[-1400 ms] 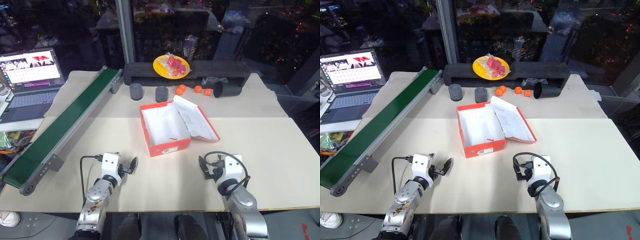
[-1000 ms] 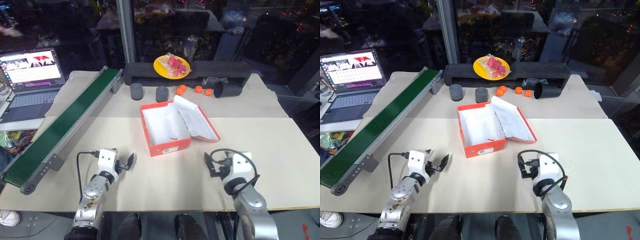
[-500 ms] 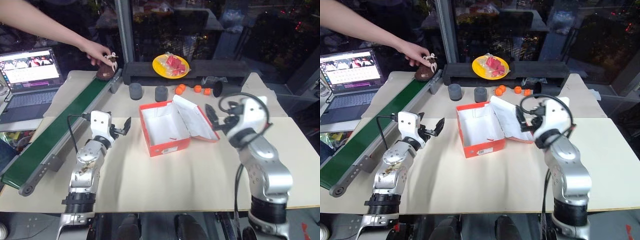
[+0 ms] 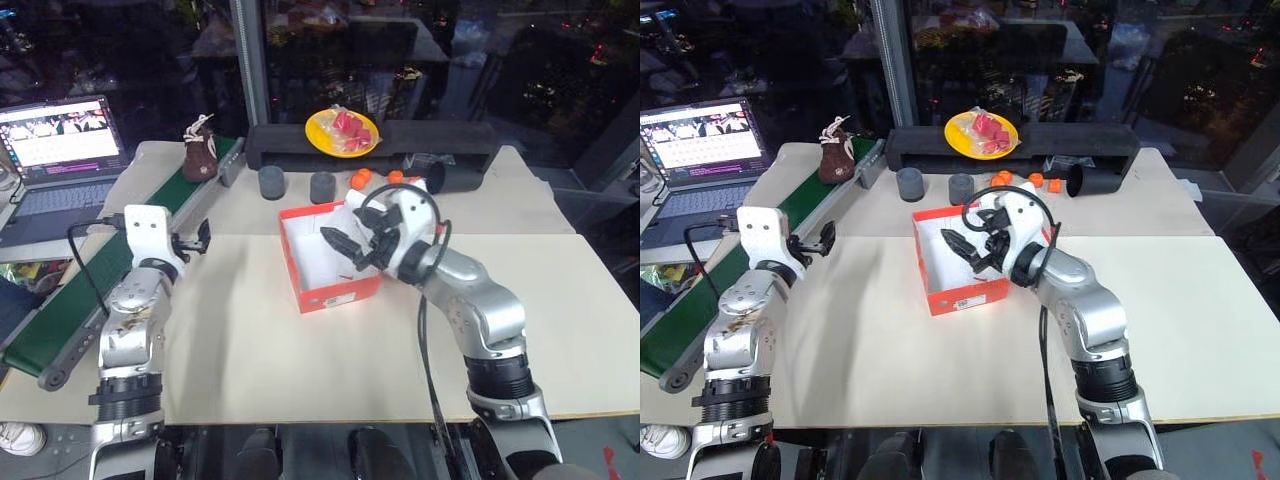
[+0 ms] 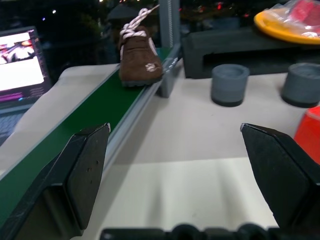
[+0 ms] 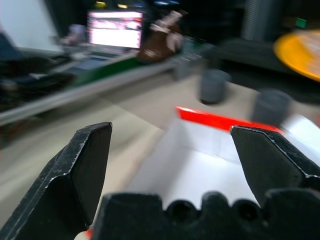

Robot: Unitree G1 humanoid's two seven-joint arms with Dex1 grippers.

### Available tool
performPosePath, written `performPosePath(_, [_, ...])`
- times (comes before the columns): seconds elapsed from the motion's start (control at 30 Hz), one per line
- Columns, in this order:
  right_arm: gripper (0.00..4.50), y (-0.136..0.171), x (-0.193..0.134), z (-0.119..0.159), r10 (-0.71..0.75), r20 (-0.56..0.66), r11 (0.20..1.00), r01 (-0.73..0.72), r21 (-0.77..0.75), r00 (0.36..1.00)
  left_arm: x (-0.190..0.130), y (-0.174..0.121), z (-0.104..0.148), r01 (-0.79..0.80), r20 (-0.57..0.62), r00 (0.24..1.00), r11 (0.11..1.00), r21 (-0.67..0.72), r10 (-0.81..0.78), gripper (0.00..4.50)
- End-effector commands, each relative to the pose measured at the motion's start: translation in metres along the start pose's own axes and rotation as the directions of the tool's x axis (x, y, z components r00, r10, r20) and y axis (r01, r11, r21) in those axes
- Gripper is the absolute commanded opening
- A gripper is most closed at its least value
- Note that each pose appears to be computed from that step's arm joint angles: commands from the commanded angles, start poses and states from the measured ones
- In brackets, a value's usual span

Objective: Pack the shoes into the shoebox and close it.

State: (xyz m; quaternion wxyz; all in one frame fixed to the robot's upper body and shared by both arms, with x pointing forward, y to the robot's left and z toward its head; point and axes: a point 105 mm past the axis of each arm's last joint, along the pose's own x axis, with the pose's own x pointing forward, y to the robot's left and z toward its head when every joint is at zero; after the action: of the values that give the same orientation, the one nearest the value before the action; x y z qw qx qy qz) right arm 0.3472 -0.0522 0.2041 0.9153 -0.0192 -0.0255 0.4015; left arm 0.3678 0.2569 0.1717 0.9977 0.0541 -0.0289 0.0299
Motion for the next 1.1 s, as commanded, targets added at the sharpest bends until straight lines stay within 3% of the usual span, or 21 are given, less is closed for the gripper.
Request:
performPosePath(0.03, [4.47, 0.004, 0.004, 0.015, 0.043, 0.039, 0.997, -0.040, -0.062, 0.998, -0.003, 0.015, 0.026, -0.038, 0.064, 0.997, 0.999, 0.011, 0.037, 4.50])
performPosePath(0.27, [4.47, 0.003, 0.008, 0.019, 0.059, 0.030, 0.994, -0.056, -0.098, 0.998, 0.007, 0.044, 0.042, -0.097, 0.043, 0.994, 0.995, -0.014, 0.098, 4.50])
performPosePath(0.57, [4.47, 0.018, 0.010, 0.018, 0.115, 0.015, 0.987, -0.112, -0.114, 0.993, 0.036, 0.085, 0.030, -0.140, -0.116, 0.984, 0.989, -0.048, 0.134, 4.50])
performPosePath(0.77, [4.47, 0.019, 0.008, 0.019, 0.125, 0.007, 0.983, -0.123, -0.136, 0.992, 0.048, 0.091, 0.028, -0.121, -0.142, 0.983, 0.992, -0.026, 0.116, 4.50])
performPosePath(1.1, [4.47, 0.017, 0.003, 0.018, 0.117, -0.013, 0.981, -0.118, -0.153, 0.993, 0.045, 0.099, -0.019, -0.163, -0.272, 0.953, 0.982, -0.094, 0.132, 4.50])
